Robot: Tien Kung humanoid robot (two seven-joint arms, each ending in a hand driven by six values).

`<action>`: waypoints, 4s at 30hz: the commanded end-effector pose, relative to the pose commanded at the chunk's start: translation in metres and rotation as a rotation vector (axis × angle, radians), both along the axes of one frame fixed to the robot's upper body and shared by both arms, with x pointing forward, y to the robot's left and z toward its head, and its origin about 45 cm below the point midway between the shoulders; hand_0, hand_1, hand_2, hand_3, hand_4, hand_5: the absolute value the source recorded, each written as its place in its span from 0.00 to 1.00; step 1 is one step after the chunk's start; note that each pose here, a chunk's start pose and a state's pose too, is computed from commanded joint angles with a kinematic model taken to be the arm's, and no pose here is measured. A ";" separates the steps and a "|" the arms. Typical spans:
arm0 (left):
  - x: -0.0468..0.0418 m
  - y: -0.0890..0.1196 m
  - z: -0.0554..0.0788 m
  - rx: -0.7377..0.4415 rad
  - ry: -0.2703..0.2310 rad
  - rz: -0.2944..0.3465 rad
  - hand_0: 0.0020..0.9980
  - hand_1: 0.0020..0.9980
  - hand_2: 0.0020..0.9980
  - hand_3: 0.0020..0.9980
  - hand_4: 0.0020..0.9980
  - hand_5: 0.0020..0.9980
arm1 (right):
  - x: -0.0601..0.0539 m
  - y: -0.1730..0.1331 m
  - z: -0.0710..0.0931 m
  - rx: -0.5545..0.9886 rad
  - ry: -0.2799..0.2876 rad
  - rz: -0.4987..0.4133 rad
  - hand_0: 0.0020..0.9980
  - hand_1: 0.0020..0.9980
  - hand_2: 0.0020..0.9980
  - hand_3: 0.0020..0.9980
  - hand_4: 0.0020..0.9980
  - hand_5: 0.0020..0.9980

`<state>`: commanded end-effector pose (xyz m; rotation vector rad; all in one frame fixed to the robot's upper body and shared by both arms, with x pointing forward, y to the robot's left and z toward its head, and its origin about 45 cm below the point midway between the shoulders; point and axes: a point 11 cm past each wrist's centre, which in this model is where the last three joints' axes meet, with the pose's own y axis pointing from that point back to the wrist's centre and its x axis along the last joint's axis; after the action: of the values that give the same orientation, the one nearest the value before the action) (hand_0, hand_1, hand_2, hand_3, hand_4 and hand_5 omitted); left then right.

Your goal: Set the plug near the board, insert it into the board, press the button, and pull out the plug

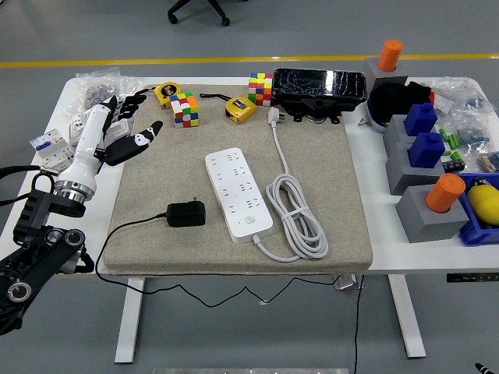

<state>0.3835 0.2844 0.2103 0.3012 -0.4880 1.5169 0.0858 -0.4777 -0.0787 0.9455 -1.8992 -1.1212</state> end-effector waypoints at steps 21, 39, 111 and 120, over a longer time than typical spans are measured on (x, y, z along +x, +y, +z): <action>-0.0030 -0.001 -0.005 -0.010 0.014 0.004 0.73 0.78 0.79 0.72 0.81 0.33 | -0.004 0.002 -0.002 0.003 -0.007 -0.027 0.53 0.63 0.63 0.55 0.90 0.42; -0.0015 -0.004 -0.003 -0.018 0.012 0.003 0.73 0.78 0.79 0.72 0.81 0.33 | -0.004 0.000 -0.001 -0.011 -0.018 -0.036 0.52 0.63 0.63 0.55 0.89 0.41; -0.0030 -0.037 -0.090 0.509 0.263 -0.143 0.58 0.58 0.56 0.58 0.69 0.21 | -0.002 -0.003 0.001 -0.025 -0.023 -0.028 0.52 0.63 0.61 0.55 0.89 0.41; -0.0037 -0.039 -0.093 0.477 0.285 -0.133 0.40 0.44 0.48 0.56 0.65 0.17 | -0.002 -0.003 0.001 -0.026 -0.025 -0.029 0.52 0.63 0.61 0.55 0.88 0.41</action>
<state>0.3798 0.2452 0.1173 0.8280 -0.6243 1.1900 0.0840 -0.4808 -0.0775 0.9239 -1.9485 -1.1041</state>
